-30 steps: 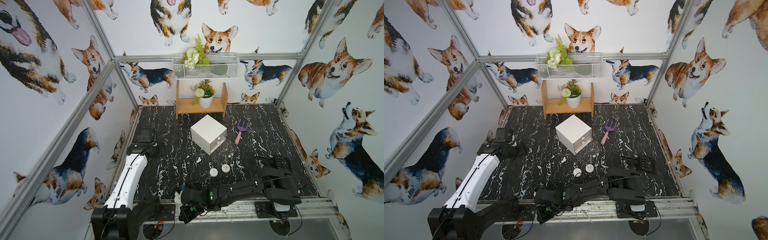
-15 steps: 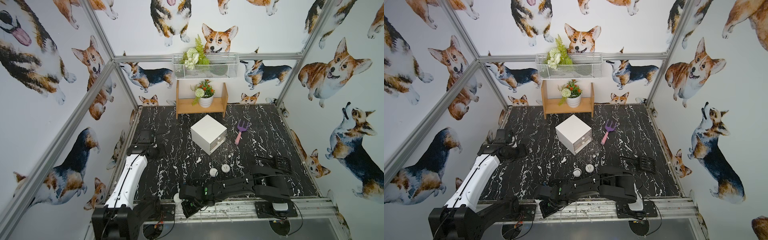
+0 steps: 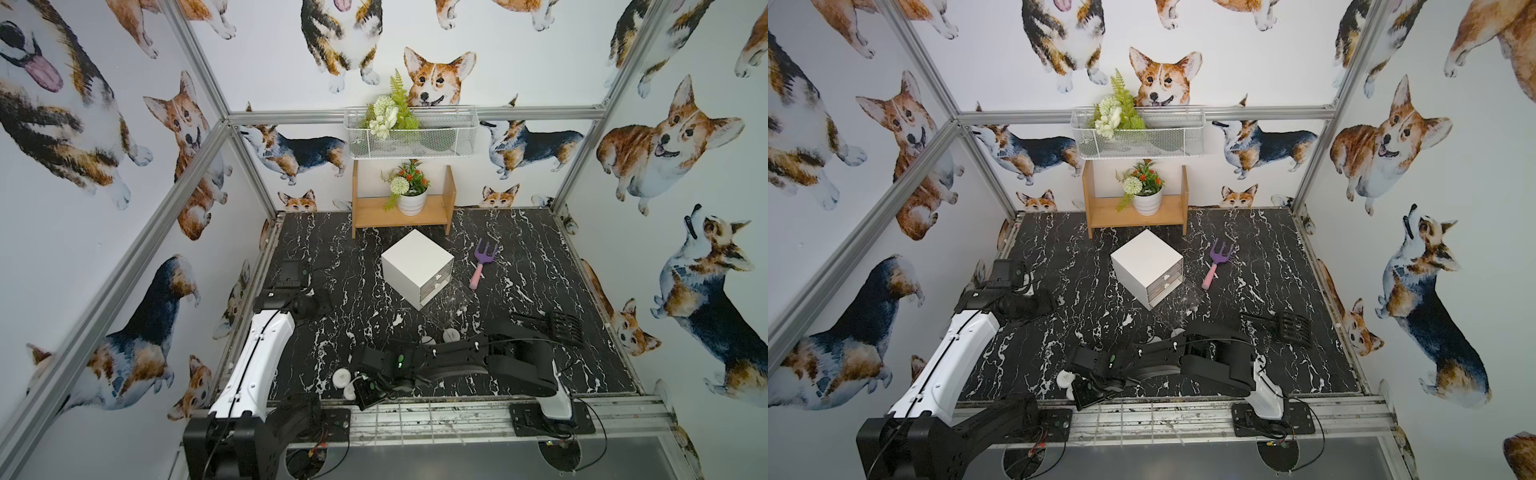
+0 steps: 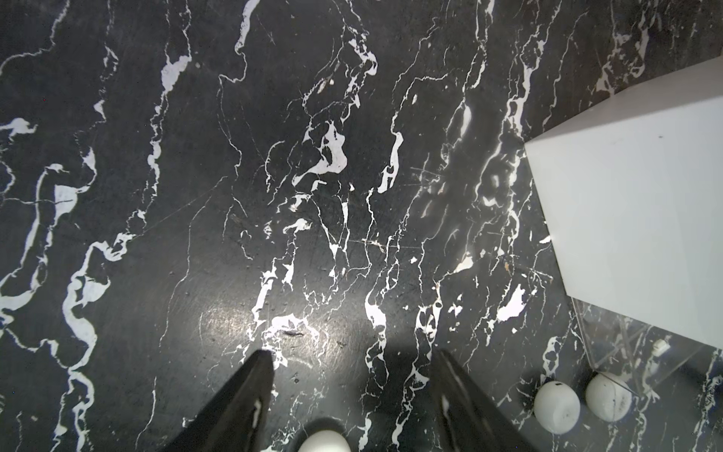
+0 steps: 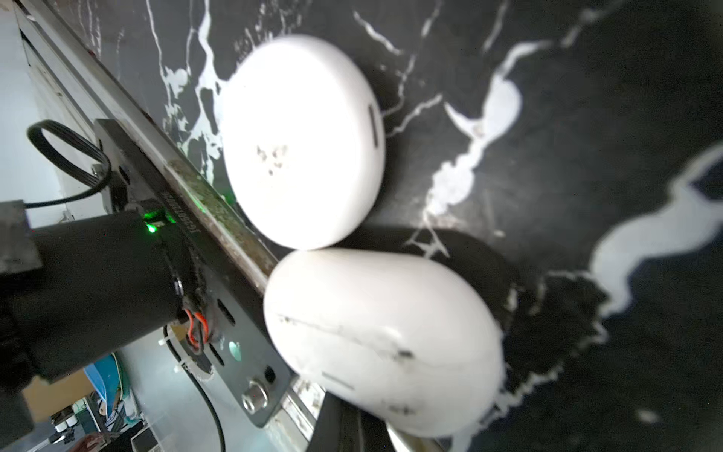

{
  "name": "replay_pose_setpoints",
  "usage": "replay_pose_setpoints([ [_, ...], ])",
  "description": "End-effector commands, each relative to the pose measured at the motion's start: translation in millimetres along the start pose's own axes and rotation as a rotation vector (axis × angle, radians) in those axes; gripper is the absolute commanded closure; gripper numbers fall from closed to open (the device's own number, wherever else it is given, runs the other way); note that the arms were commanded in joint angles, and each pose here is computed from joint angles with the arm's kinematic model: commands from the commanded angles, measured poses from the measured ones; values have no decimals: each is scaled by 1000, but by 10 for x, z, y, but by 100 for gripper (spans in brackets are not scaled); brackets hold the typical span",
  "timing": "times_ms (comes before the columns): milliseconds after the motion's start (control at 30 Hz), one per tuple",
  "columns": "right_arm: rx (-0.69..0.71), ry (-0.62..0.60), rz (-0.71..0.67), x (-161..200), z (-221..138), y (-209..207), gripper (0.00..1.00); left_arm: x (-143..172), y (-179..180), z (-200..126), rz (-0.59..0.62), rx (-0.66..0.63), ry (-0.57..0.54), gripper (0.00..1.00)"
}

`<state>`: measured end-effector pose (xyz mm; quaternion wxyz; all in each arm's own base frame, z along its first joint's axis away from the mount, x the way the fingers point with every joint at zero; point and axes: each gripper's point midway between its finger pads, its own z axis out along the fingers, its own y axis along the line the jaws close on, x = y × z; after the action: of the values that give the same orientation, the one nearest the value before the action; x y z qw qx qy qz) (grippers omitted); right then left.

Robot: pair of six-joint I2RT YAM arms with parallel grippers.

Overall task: Put the bluetooth earphones in the drawer according to color
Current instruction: Adjust the Bluetooth earphone at the center of the board, then pick up the Bluetooth earphone from the center of the board.

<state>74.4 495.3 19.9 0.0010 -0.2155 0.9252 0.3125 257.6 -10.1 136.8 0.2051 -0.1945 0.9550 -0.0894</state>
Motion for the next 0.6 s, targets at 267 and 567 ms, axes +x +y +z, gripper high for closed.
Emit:
replay_pose_setpoints([
  [267,-39,-151,102,-622,-235,-206,100,118,70,23,2,-16,19,27],
  [567,3,-148,105,-692,-416,-245,62,138,78,17,-5,-18,23,23],
])
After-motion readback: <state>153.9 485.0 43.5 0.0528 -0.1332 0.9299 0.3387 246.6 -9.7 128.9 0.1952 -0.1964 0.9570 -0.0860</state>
